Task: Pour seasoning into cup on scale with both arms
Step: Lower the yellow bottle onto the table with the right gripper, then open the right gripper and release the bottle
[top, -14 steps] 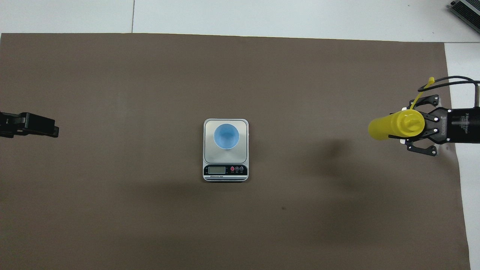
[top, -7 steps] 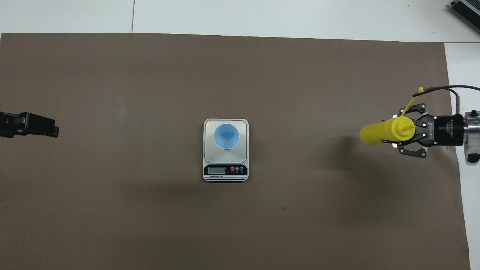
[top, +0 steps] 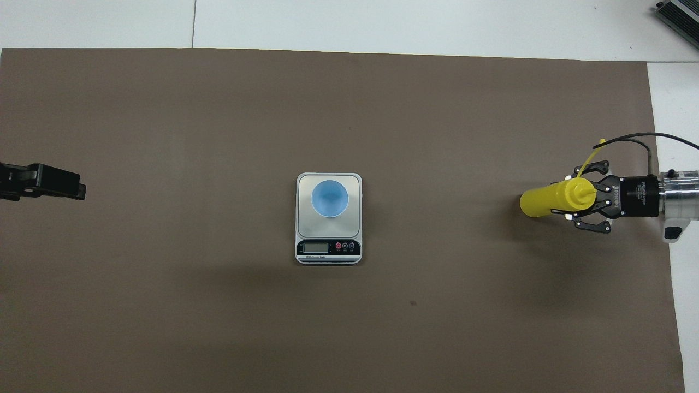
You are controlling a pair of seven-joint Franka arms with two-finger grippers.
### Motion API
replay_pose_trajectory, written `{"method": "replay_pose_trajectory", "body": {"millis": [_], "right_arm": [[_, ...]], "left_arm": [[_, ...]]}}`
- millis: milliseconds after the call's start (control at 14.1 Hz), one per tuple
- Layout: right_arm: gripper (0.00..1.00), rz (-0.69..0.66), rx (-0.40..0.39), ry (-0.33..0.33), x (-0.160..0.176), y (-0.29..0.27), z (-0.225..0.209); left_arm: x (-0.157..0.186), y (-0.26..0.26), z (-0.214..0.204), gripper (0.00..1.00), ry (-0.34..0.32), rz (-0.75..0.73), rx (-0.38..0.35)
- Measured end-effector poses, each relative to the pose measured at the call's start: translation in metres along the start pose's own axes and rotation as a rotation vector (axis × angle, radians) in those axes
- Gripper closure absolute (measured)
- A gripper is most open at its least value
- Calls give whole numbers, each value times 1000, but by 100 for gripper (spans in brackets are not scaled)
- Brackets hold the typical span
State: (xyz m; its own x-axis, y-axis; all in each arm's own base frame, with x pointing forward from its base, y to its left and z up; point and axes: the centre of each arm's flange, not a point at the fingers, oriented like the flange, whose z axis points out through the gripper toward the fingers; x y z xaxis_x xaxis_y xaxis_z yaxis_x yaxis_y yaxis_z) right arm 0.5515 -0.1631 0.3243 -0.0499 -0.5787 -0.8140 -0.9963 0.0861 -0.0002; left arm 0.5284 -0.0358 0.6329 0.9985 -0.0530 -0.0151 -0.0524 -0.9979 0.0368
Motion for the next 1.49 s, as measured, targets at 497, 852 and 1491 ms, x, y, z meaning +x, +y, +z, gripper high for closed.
{"method": "replay_pose_trajectory", "body": {"millis": [497,852,1491], "right_arm": [[45,-7,9,17,-2,-4,4],[45,3,12,22,4,-3,7],[0,-5,-11,47,-1,-4,13]], "left_arm": [[0,0,0,0,0,0,0],[0,0,0,0,0,0,0],[0,0,0,0,0,0,0]]}}
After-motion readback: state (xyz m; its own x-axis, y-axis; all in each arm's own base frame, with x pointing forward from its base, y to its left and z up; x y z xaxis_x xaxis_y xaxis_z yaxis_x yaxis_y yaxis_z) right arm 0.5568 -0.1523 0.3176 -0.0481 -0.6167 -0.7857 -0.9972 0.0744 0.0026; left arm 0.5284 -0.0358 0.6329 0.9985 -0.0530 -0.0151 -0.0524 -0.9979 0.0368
